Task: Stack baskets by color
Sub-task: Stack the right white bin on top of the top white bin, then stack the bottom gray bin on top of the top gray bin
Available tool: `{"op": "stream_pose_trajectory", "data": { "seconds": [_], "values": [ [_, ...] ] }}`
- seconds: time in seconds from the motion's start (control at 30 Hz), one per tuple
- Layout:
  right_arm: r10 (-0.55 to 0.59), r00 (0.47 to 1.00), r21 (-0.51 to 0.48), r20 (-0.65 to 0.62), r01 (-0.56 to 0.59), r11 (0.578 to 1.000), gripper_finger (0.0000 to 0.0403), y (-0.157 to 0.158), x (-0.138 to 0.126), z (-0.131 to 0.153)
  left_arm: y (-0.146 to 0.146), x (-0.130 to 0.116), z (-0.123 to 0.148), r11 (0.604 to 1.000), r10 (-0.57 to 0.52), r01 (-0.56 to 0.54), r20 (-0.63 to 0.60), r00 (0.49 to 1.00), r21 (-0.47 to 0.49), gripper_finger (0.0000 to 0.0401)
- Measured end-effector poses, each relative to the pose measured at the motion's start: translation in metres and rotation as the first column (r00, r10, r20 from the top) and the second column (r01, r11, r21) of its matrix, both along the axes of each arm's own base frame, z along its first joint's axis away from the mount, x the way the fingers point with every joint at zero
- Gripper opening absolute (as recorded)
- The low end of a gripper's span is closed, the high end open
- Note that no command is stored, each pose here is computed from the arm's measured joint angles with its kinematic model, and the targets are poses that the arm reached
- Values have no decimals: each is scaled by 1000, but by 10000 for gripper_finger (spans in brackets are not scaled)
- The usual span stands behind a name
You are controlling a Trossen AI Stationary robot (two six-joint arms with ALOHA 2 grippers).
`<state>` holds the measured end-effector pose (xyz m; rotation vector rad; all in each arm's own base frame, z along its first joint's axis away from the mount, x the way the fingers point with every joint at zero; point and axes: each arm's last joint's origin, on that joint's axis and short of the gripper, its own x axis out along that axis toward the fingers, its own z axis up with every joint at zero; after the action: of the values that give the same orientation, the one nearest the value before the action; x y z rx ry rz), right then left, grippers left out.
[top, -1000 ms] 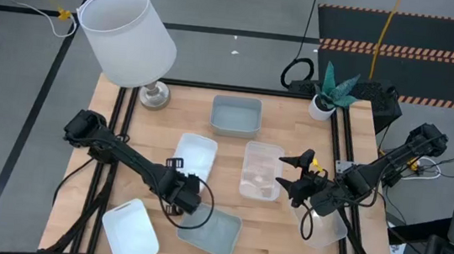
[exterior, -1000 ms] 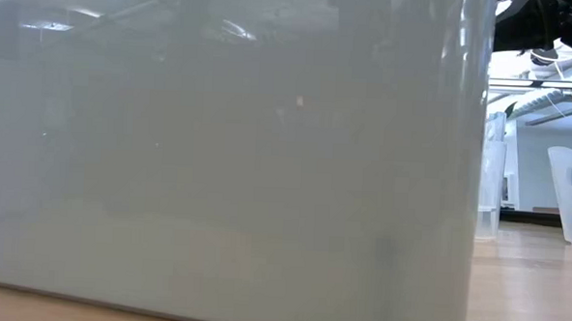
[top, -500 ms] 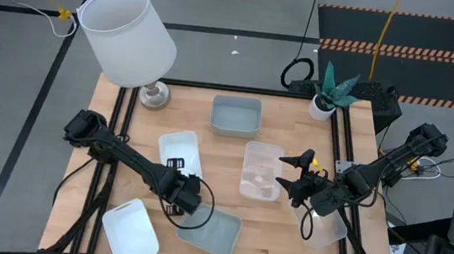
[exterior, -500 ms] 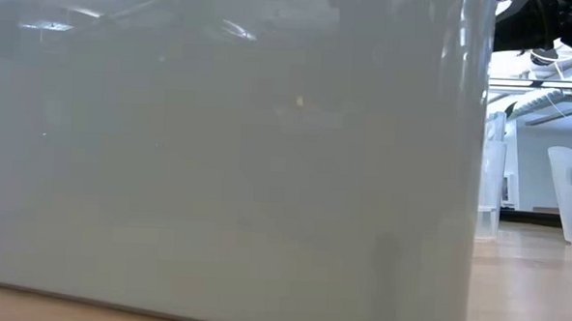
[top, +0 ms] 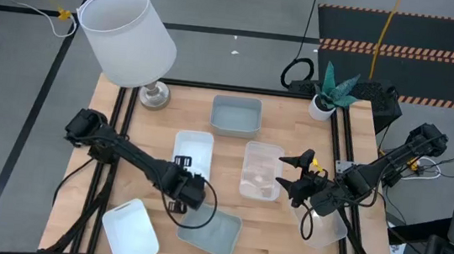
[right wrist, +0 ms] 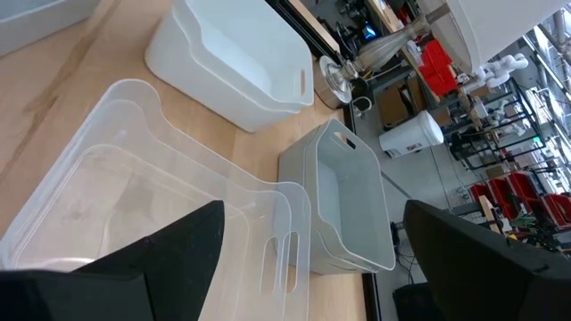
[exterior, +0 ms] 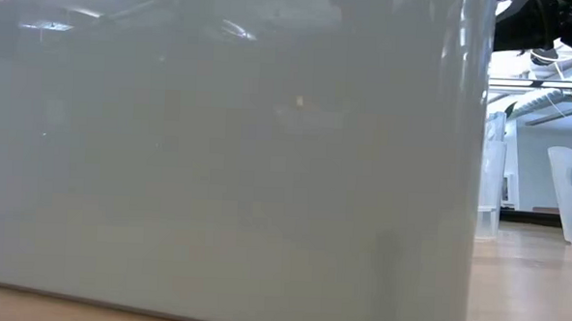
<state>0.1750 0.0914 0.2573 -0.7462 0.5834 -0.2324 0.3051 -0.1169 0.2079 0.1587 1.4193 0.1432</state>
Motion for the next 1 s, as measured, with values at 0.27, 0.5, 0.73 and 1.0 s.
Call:
{"op": "stream_pose_trajectory", "data": {
  "seconds": [0.27, 0.5, 0.73, 1.0],
  "values": [
    [0, 1000, 0, 0, 0, 1000, 338, 0, 0, 0, 6, 2, 0, 1000, -9, 9, -7, 1000, 5, 30],
    [0, 1000, 0, 0, 0, 1000, 338, 0, 0, 0, 8, 3, 0, 1000, -3, 3, 1, 1000, 28, 40],
    [0, 1000, 1, 0, 0, 1000, 338, 0, 0, 0, 7, 2, 1, 998, -11, 10, 10, 1000, 65, 131],
    [-1, 1000, 1, 0, 1, 1000, 338, 0, 0, 0, 0, 9, 23, 999, 26, -28, 74, 997, 33, 205]
  ]
}}
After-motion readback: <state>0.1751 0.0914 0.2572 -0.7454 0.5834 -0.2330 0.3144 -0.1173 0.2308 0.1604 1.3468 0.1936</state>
